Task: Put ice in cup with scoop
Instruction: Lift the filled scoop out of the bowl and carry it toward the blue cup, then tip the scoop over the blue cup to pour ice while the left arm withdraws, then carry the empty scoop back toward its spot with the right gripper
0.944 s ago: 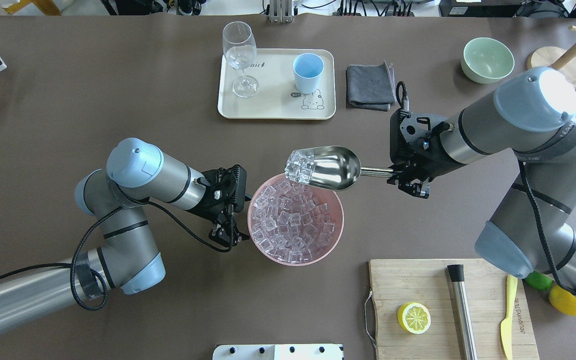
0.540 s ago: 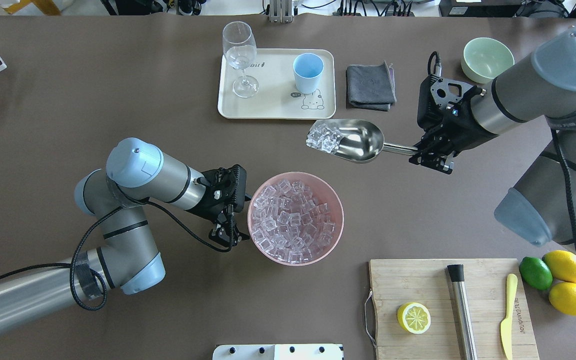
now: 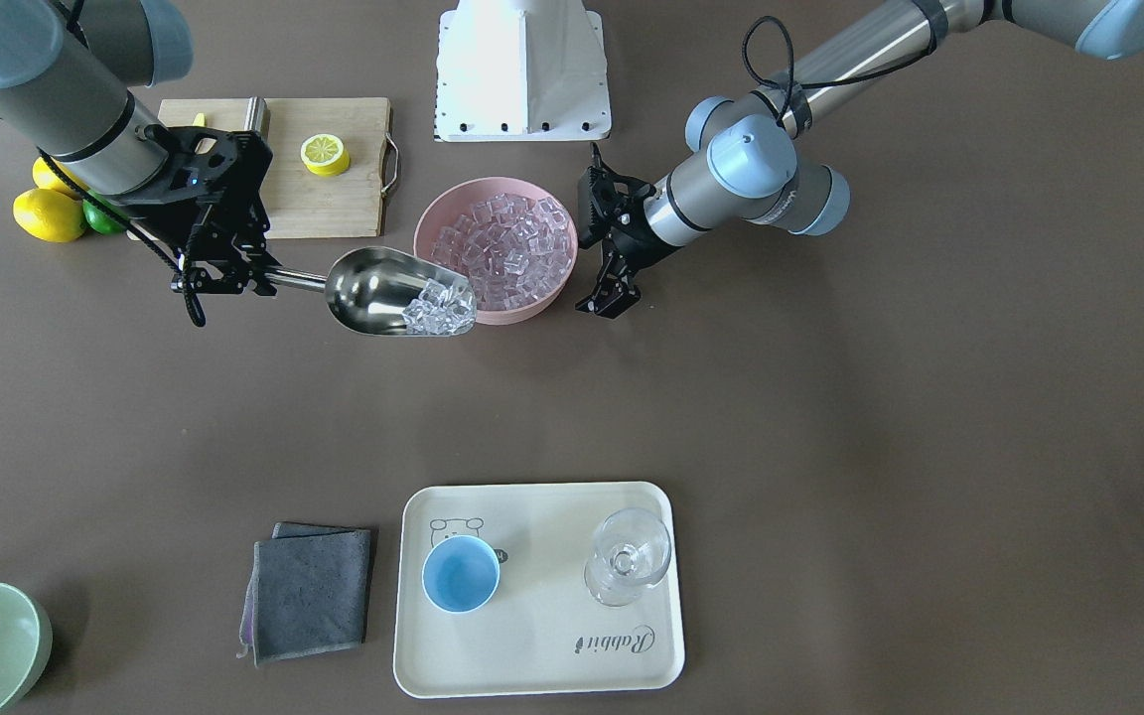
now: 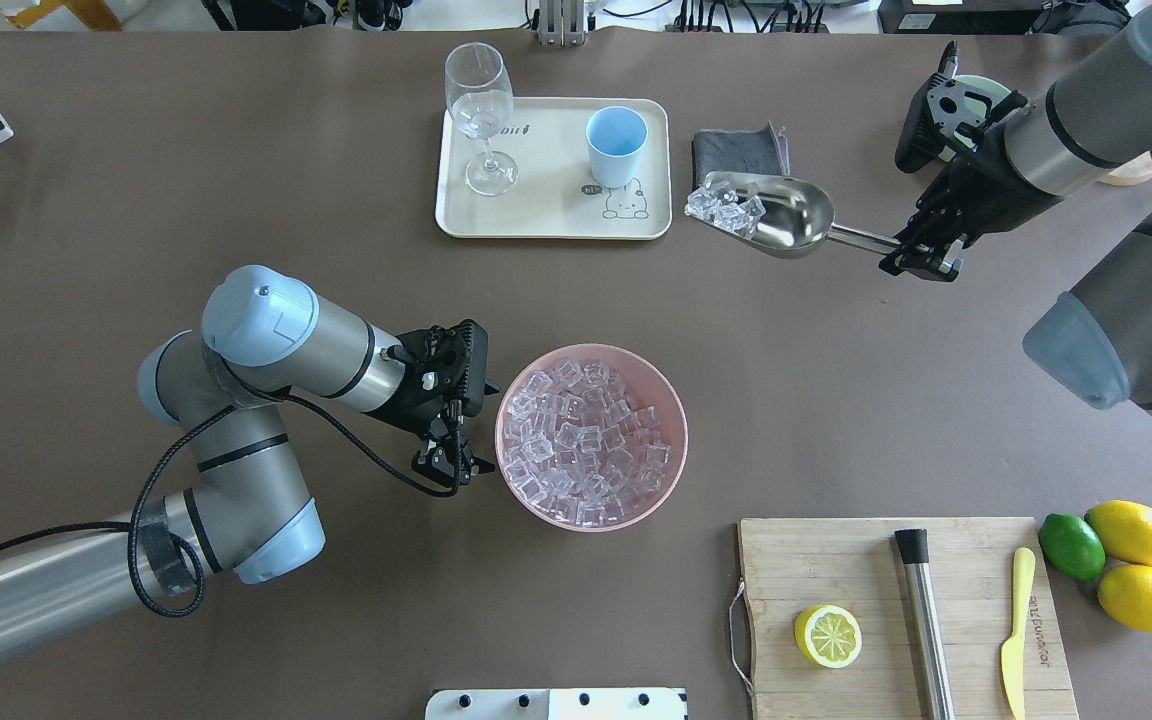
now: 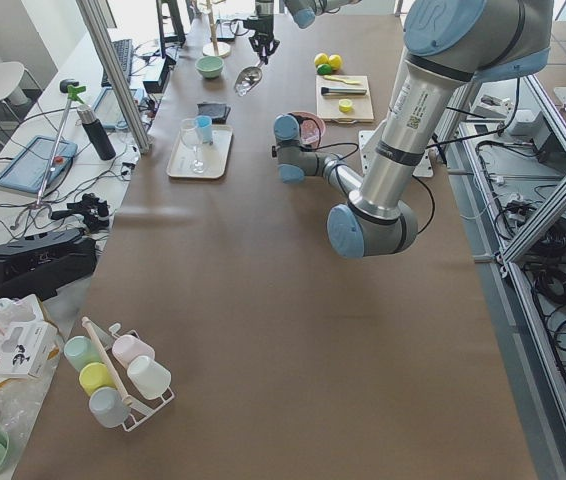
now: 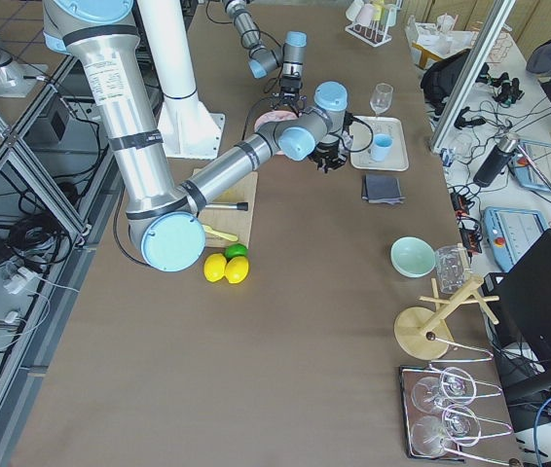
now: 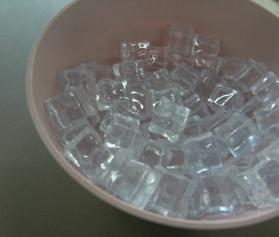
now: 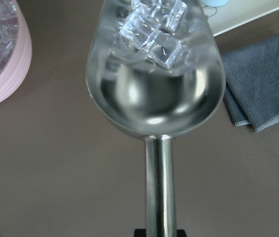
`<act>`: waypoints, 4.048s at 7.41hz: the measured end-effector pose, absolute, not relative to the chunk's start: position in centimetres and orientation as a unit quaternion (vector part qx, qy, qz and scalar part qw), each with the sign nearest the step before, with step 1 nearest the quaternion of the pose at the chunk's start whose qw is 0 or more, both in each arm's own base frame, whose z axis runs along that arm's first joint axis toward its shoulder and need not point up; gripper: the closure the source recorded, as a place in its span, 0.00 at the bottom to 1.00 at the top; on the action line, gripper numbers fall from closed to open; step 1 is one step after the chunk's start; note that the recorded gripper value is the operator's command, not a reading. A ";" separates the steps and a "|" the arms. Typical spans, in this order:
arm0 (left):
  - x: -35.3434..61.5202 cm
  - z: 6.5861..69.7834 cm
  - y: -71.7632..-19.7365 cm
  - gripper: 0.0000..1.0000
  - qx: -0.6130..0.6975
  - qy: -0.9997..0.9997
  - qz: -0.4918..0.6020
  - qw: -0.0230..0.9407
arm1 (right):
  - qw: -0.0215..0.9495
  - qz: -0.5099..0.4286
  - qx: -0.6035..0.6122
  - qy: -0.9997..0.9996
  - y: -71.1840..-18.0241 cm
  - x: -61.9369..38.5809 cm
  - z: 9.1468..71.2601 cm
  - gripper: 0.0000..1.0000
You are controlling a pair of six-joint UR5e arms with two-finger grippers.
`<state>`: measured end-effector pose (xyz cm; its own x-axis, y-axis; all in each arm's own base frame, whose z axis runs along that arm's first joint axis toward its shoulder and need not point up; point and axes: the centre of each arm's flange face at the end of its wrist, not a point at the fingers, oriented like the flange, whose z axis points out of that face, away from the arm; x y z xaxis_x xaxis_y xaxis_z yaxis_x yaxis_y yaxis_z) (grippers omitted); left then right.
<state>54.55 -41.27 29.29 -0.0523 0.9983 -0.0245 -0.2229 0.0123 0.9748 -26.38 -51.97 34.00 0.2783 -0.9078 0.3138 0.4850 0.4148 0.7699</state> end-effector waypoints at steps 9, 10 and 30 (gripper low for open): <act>47.5 27.7 -38.9 0.02 0.310 0.360 0.609 0.635 | 0.820 -0.355 0.223 -0.389 -63.0 -30.4 29.0 1.00; 47.2 28.3 -39.1 0.02 0.305 0.331 0.623 0.640 | 0.827 -0.352 0.218 -0.381 -63.7 -30.8 27.7 1.00; -3.1 55.0 -48.3 0.02 -0.042 0.421 0.018 0.906 | 0.864 -0.397 0.082 -0.300 -63.8 -31.6 24.1 1.00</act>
